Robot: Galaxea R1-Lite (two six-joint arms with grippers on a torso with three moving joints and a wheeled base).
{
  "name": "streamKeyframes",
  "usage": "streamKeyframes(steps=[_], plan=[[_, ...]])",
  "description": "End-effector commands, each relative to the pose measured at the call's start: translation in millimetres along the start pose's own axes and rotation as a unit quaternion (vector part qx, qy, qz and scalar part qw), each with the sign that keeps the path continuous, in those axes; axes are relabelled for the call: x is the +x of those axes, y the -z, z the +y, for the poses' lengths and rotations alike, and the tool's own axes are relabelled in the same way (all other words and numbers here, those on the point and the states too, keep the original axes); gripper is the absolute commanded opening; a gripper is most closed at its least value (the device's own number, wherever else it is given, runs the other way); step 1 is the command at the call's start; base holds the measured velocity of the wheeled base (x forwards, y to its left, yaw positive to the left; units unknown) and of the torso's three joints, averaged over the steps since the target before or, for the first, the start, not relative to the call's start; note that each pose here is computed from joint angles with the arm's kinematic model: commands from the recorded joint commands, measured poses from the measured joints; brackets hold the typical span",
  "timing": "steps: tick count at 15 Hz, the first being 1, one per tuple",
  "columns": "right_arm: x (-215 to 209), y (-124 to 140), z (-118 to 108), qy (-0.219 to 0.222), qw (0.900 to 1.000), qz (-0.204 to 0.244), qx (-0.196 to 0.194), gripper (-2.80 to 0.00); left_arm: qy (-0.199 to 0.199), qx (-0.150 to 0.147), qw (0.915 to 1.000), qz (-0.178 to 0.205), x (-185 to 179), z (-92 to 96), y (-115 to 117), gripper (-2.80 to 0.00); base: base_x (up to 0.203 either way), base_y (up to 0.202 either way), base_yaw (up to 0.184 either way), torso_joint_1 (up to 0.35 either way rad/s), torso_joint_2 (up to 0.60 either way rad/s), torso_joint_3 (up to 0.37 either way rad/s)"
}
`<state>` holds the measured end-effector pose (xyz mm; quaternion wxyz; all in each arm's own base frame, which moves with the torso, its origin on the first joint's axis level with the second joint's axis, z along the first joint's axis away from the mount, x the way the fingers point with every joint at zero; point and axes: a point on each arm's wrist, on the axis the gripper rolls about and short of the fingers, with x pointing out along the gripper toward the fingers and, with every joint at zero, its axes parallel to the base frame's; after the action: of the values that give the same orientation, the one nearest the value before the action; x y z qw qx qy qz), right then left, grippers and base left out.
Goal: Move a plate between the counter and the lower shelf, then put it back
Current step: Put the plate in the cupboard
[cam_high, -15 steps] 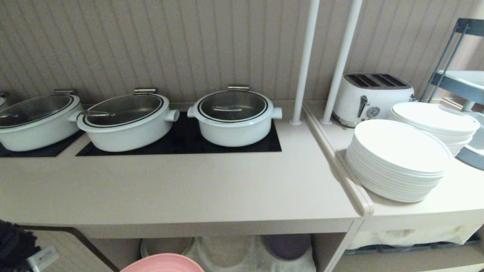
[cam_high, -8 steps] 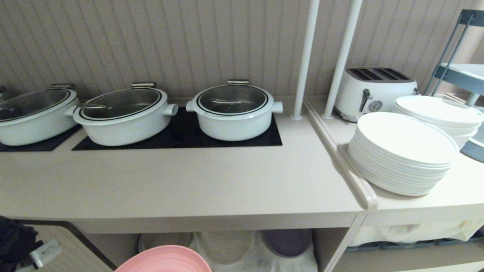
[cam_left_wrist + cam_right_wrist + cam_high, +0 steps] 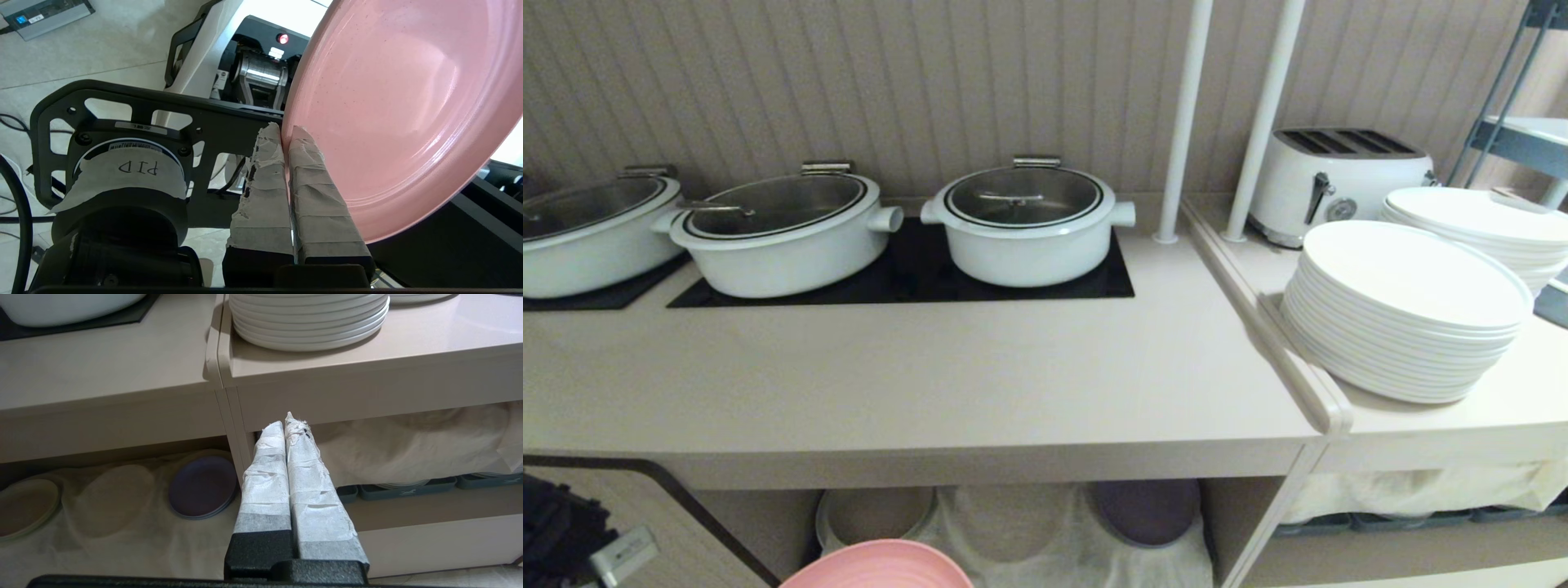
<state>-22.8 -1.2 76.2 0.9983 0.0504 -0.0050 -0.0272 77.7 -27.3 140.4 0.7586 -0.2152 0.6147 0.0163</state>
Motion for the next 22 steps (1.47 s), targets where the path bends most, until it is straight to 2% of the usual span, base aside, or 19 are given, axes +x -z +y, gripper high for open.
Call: streamKeyframes(steps=[1, 8, 22], plan=[[0.0, 0.0, 0.0, 0.000, 1.000, 0.000, 0.000, -2.80, -0.003, -0.002, 1.0000, 0.004, 1.0, 1.1, 1.3, -2.80, 0.000, 0.000, 0.000, -0.162, 0.33, 0.177], [0.0, -0.1, 0.0, 0.000, 1.000, 0.000, 0.000, -2.80, -0.002, -0.004, 1.0000, 0.004, 0.8, 1.3, 1.4, -2.80, 0.000, 0.000, 0.000, -0.176, 0.38, 0.202], [0.0, 0.0, 0.0, 0.000, 1.000, 0.000, 0.000, -2.80, -0.004, -0.005, 1.0000, 0.006, 2.3, 3.8, 4.4, -2.80, 0.000, 0.000, 0.000, -0.234, 0.53, 0.291]])
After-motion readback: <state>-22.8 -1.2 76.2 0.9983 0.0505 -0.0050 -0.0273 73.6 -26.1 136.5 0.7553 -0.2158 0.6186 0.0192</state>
